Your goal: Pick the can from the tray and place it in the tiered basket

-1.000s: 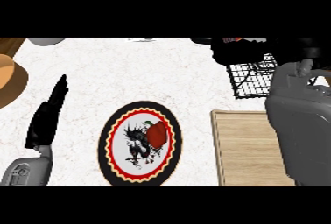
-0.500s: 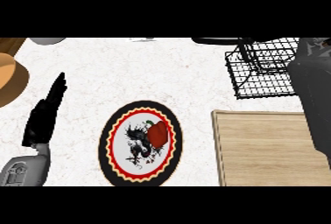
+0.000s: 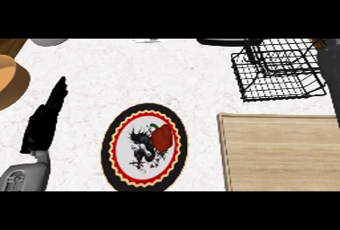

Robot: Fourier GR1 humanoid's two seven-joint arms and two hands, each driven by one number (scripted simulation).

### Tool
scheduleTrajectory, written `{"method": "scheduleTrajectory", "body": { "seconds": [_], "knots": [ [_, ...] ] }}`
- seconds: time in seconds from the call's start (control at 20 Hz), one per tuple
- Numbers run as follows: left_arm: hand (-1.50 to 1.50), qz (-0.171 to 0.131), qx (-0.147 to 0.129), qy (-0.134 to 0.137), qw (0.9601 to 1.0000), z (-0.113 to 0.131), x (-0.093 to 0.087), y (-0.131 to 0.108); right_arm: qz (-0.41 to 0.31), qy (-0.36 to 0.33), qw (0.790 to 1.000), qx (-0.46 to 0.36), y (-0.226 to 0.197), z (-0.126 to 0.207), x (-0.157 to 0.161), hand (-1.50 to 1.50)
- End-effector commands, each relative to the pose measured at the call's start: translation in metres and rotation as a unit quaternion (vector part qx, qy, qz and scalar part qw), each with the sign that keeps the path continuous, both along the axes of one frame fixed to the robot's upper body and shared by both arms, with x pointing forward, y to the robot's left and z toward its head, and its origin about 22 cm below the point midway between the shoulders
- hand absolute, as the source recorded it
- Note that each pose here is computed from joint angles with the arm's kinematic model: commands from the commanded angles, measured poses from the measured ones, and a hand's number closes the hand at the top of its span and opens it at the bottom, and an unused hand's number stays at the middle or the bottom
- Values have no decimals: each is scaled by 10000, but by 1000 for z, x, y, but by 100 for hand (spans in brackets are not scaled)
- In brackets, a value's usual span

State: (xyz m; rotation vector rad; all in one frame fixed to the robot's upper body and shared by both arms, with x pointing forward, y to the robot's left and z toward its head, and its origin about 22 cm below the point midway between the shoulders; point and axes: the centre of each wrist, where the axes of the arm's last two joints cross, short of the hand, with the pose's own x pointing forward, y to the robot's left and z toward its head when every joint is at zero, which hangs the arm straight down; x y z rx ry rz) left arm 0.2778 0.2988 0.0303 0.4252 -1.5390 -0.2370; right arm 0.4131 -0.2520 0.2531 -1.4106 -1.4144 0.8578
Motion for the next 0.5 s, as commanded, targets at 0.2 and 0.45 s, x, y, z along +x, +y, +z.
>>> {"method": "scheduleTrajectory", "body": {
  "seconds": [0.2, 0.45],
  "knots": [
    [0, 18, -11, -49, 10000, 26, 16, -19, 340, 535, 9967, 507, -23, -17, 21, 150],
    [0, -50, -23, -61, 10000, 6, 5, -19, 203, 1234, 9835, 1307, -56, -44, 23, 150]
  ]
}}
